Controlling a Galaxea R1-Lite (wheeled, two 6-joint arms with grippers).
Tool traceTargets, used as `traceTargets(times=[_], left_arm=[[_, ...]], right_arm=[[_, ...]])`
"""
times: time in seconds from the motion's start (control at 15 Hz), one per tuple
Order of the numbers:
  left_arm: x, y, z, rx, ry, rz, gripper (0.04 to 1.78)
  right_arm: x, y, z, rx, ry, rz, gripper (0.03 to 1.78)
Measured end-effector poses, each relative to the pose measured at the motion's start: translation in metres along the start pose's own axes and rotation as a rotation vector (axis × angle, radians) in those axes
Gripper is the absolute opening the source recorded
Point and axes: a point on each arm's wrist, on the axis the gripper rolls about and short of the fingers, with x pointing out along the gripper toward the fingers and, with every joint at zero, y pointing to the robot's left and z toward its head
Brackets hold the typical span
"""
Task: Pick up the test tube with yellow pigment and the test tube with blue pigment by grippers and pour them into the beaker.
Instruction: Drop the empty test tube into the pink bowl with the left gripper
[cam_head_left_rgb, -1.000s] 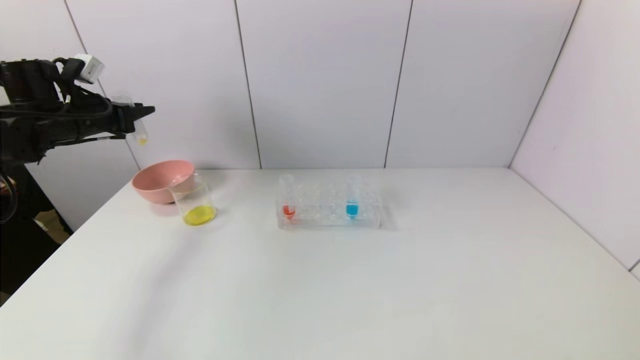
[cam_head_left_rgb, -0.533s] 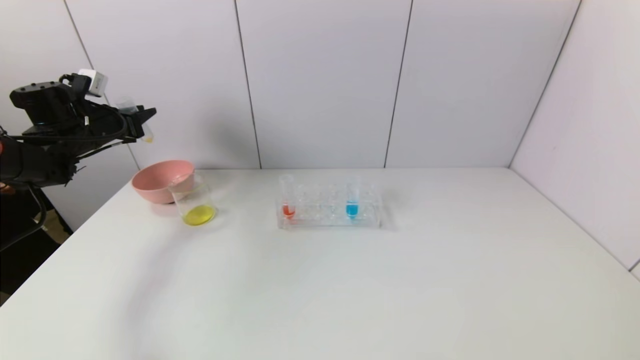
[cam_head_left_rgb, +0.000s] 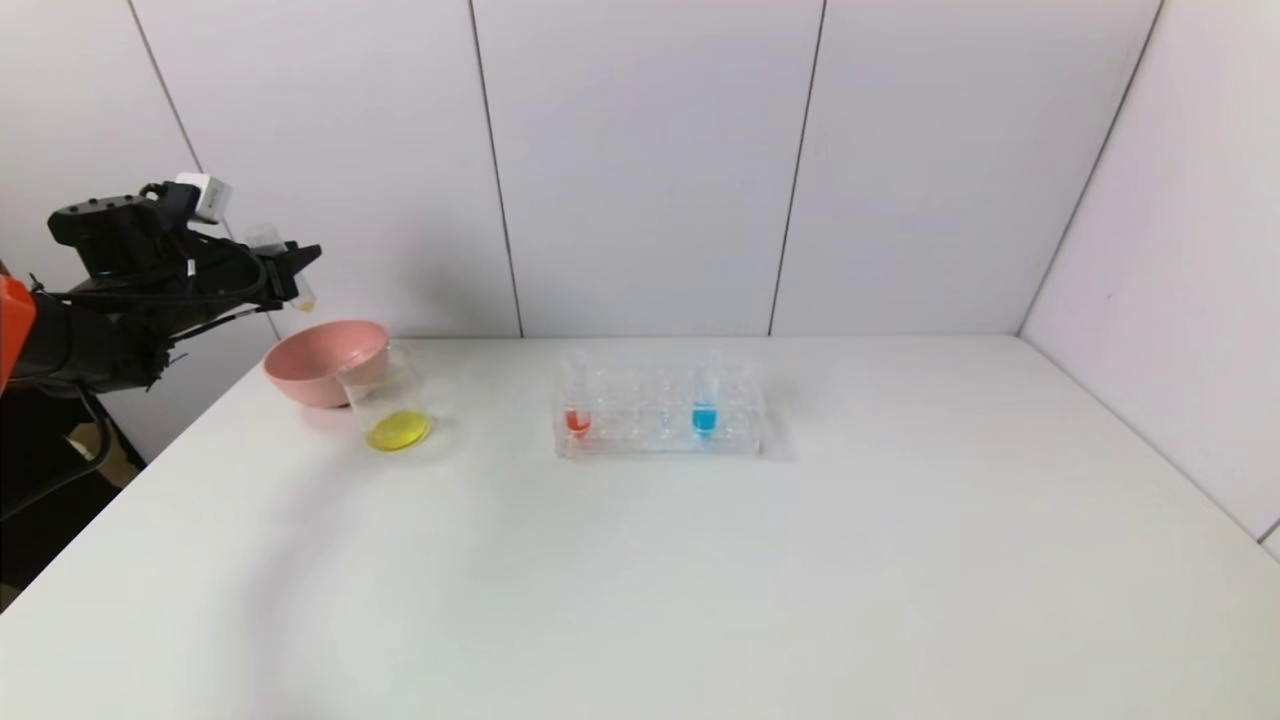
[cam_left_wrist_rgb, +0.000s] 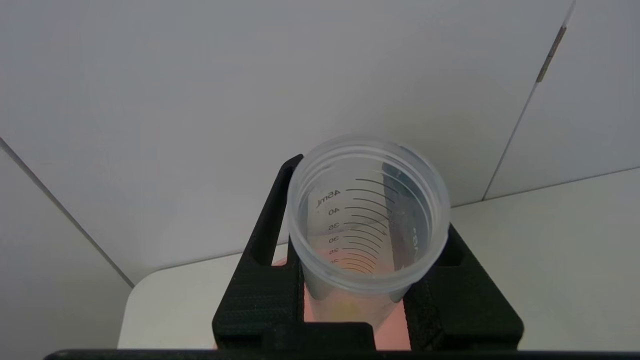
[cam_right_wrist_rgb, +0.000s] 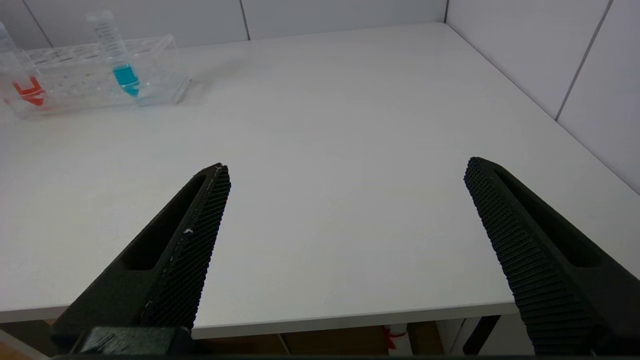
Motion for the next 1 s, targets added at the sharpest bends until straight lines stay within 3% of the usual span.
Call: traceTargets(times=[0.67, 0.87, 1.0], left_arm=[[0.006, -0.009, -0.02, -0.028, 0.07, -0.021, 0.56], [0.009, -0.006, -0.024, -0.029, 0.075, -0.019, 0.78], [0.01, -0.004, -0.027, -0.029, 0.076, -0.016, 1.1]], right_arm=[[0.0, 0.0, 0.0, 0.0, 0.0, 0.0, 1.71], [0.0, 0.0, 0.0, 0.0, 0.0, 0.0, 1.71], [0.0, 0.0, 0.0, -0.001, 0.0, 0.0, 1.71]])
